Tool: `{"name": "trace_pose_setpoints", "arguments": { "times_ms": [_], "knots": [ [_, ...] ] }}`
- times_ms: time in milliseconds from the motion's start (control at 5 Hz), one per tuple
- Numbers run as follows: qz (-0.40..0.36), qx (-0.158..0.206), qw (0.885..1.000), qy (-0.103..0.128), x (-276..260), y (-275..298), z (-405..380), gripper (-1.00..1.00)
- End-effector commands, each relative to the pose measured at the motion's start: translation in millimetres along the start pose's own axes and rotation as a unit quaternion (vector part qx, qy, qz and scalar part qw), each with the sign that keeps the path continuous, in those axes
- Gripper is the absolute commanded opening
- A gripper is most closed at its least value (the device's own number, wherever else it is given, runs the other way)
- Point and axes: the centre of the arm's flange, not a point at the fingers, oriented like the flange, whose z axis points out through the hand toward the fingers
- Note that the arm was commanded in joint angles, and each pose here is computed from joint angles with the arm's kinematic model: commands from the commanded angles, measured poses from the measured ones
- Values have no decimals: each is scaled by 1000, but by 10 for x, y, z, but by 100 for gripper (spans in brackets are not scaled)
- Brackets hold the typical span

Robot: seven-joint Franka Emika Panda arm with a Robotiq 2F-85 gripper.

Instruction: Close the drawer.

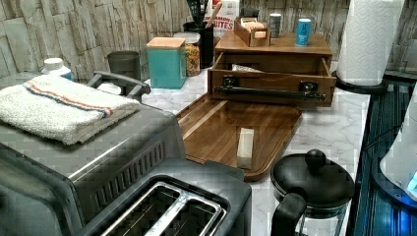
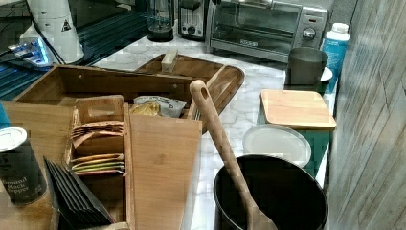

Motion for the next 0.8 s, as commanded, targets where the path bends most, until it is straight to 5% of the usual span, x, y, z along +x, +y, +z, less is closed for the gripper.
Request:
{"name": "trace_pose_setpoints", "arguments": {
  "times_ms": [200,400,800],
  "knots": [
    [1,-3,1000,-5,-10,11,54,-100],
    [-56,30,998,-28,-72,60,192,-100],
    [-290,12,957,19,-535,10,579,-100]
  ]
}}
